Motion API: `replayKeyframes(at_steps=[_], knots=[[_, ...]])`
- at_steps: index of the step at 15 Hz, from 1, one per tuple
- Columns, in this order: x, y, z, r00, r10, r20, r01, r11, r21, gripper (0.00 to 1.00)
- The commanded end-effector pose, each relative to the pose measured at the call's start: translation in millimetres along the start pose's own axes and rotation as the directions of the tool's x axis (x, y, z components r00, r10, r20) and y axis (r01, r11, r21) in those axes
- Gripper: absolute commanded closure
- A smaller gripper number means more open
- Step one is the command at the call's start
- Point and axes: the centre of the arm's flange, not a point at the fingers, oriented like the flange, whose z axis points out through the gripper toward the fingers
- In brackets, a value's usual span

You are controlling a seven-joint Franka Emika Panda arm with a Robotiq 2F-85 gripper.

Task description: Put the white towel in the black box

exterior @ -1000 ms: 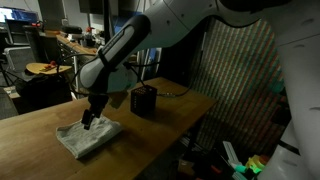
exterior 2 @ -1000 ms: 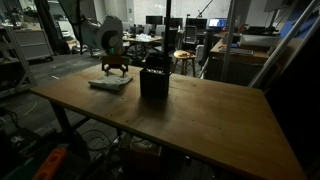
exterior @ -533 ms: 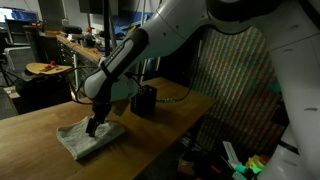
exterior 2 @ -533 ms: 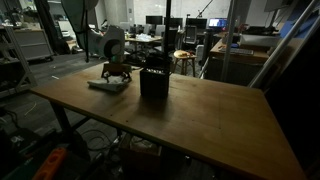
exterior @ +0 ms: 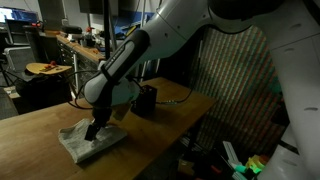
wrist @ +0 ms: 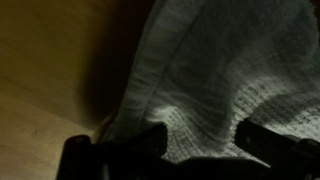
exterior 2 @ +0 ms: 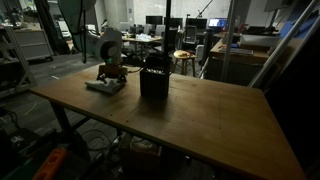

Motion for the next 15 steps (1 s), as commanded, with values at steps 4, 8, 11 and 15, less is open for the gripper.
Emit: replayKeyframes(at_steps=[4,8,11,15], knots=[[-25,-22,-2,0.995,0.092,0.025,-0.093,0.995,0.042,0.75],[-35,-43,-23,0.986,0.166,0.016,-0.167,0.982,0.085,1.00],[-41,-65,-47,0.975,0.222,-0.009,-0.219,0.967,0.133,1.00],[-45,-87,-84,0.960,0.274,-0.052,-0.263,0.951,0.162,0.98]])
